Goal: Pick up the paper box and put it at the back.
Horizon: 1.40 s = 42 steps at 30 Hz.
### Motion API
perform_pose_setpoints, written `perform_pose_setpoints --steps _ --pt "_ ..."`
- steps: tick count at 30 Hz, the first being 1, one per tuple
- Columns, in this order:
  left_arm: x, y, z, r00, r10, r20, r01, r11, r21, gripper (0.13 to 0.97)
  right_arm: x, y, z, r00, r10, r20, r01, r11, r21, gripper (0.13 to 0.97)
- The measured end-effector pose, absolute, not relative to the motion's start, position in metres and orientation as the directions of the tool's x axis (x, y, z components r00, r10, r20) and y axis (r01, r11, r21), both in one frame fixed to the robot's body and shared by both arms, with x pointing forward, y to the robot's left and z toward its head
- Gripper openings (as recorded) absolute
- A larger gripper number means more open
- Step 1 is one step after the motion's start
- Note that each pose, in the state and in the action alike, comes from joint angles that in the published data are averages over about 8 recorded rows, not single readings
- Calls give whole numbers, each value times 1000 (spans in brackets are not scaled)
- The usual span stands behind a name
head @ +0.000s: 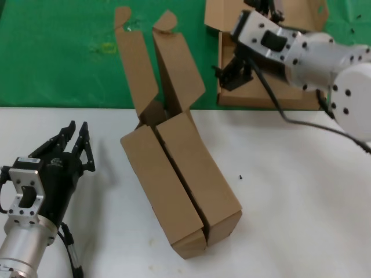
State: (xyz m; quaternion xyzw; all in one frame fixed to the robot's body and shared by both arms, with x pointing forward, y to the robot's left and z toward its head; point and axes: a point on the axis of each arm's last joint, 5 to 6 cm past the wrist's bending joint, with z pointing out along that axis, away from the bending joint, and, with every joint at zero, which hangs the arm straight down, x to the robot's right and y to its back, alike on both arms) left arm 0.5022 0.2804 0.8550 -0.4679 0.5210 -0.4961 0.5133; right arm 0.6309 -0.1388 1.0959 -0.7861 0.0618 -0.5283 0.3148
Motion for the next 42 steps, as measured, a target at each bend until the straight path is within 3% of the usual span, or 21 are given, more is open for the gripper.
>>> perform_pose_setpoints --steps 6,15,32,36,42 --pt "502 280 855 -35 -997 -71 22 70 -997 203 628 -145 1072 462 -468 753 276 -731 -624 964" --pt "502 280 855 -35 -997 -71 22 70 -997 332 620 -158 1037 485 -546 683 310 -622 -719 966" --pt "502 280 855 -35 -997 -71 22 70 -997 746 597 -188 975 459 -730 506 295 -412 -862 966" --pt "502 280 855 -35 -997 -71 22 70 -997 746 590 -197 961 438 -775 456 279 -365 -888 966" --pt "502 280 855 -35 -997 -71 22 70 -997 853 578 -211 940 393 -838 379 248 -300 -921 966"
